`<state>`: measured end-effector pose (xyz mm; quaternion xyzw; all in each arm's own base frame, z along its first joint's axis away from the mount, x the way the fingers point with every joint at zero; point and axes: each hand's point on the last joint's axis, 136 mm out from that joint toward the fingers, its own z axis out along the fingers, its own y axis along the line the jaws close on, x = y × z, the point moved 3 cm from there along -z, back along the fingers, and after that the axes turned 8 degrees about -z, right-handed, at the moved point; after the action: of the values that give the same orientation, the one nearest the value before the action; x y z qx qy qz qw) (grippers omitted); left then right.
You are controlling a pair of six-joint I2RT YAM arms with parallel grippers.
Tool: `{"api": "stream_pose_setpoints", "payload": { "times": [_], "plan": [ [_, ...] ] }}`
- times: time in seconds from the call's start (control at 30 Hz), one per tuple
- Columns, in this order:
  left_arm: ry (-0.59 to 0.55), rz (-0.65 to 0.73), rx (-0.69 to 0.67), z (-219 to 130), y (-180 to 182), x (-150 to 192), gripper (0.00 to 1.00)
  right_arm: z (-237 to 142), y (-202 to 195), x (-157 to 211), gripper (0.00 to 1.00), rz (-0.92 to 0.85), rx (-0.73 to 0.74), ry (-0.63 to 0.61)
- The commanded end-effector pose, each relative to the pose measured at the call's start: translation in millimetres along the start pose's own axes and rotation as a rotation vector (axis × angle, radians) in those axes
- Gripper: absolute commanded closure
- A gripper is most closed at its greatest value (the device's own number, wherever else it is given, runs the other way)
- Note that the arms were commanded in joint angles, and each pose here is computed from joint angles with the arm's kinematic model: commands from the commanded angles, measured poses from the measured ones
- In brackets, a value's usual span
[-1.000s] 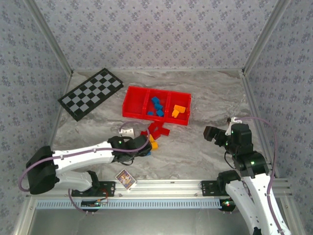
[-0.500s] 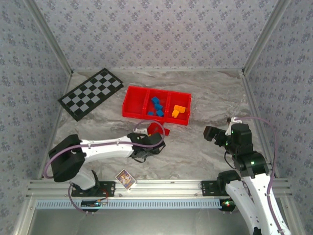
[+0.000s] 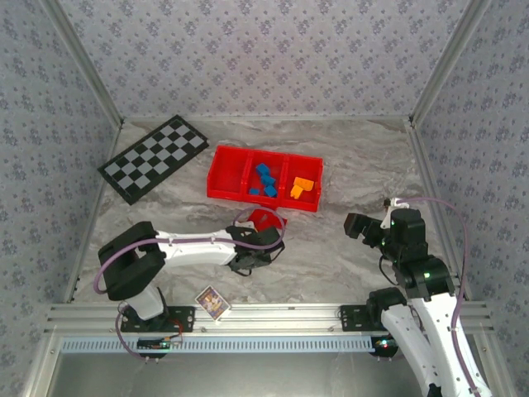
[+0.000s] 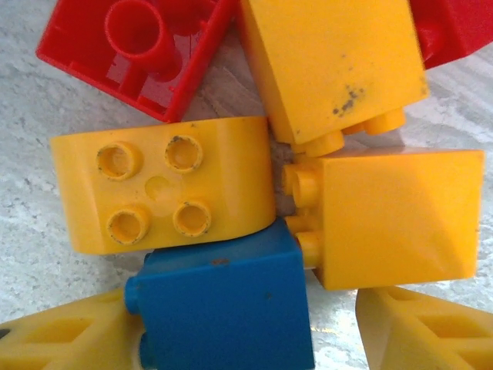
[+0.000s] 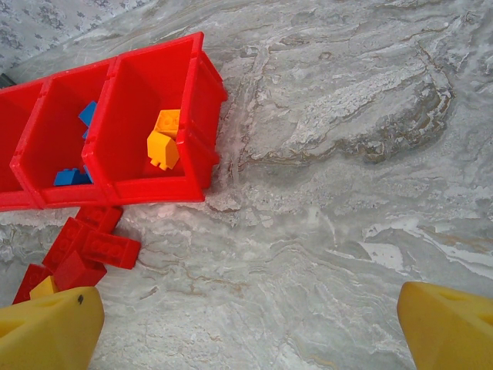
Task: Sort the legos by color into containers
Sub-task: Pick up the lego from the middle-left of the table.
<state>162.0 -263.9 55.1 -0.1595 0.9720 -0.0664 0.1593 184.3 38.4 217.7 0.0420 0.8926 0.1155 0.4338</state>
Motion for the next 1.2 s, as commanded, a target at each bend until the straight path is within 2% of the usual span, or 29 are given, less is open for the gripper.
{"api": "stream_pose_setpoints", "payload": {
  "times": [0.0,0.2,0.3,0.4,0.53,0.7,0.9,1.0,1.17],
  "plan": [
    [0.009,-0.035,-0.016,7.1,9.9,-0.4,0.35,0.2,-1.4,-0.3,0.0,-0.01,0.006,0.0],
    [0.001,-0.043,-0.035,12.0,18.0,-6.0,0.41,0.3,-2.1,-0.2,0.0,-0.007,0.009,-0.001],
    [-0.007,-0.039,-0.032,11.6,17.8,-9.0,0.47,0.3,-1.7,-0.4,0.0,-0.009,0.008,0.0],
    [-0.023,-0.04,-0.024,9.4,16.8,-11.9,0.57,0.4,-2.1,-0.1,0.0,-0.008,0.008,0.0],
    [-0.06,-0.033,0.021,0.5,9.9,-16.5,0.63,0.6,-2.6,-0.6,0.0,-0.004,0.011,-0.002],
    [-0.142,0.024,0.031,-30.0,4.5,-25.6,0.69,3.3,-5.2,-0.4,0.0,0.003,0.025,0.008],
    [-0.259,0.108,0.084,-82.1,-8.4,-53.7,0.7,-1.7,-8.6,-1.5,0.0,0.003,0.05,-0.002],
    [-0.315,0.15,0.116,-104.7,-19.4,-75.8,0.7,-3.5,-9.2,-1.8,0.0,0.005,0.052,-0.018],
    [-0.374,0.174,0.159,-122.2,-40.9,-122.6,0.7,-2.9,-7.2,-2.1,0.0,0.003,0.037,-0.021]
  ]
}}
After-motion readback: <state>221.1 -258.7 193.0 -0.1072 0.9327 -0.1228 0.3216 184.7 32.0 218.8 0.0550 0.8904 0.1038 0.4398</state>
